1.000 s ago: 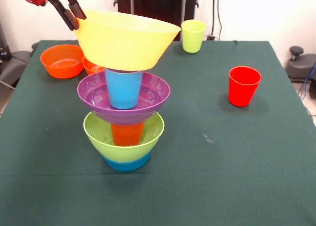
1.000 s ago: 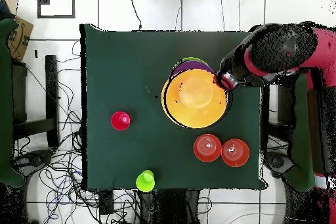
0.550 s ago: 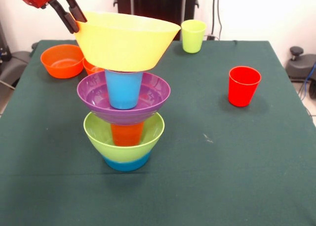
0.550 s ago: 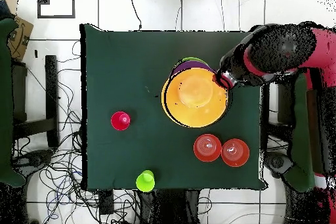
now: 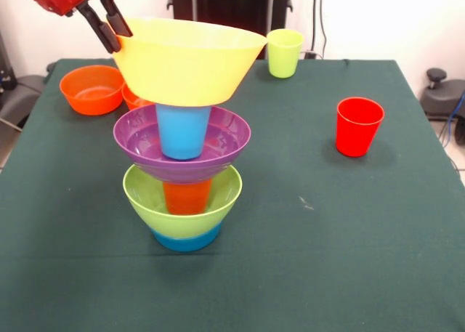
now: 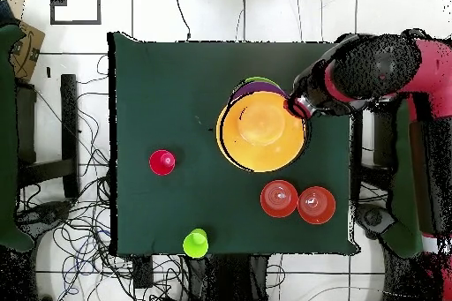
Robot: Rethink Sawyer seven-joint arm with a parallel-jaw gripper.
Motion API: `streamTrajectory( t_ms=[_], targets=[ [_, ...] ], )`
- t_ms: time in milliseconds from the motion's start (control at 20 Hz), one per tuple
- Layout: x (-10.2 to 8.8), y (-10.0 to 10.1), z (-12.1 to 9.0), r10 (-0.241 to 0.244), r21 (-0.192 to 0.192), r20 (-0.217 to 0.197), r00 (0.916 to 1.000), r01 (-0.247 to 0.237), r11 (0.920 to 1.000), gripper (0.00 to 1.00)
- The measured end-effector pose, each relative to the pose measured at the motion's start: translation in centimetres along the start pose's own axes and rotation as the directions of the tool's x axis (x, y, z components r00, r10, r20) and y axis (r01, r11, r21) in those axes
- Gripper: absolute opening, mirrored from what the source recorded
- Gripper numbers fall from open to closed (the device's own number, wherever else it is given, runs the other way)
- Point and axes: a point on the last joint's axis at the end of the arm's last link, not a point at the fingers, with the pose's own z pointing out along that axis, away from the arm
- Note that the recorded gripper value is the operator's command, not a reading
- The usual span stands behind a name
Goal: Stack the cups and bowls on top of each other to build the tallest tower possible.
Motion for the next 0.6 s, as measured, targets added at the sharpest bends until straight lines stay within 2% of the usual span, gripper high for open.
streamTrajectory(
  t_ms=[600],
  targets=[
    [-0.27, 0.28, 0.5, -0.01, 0.008, 0.01, 0.9999, 0.009, 0.9999, 0.0]
  ],
)
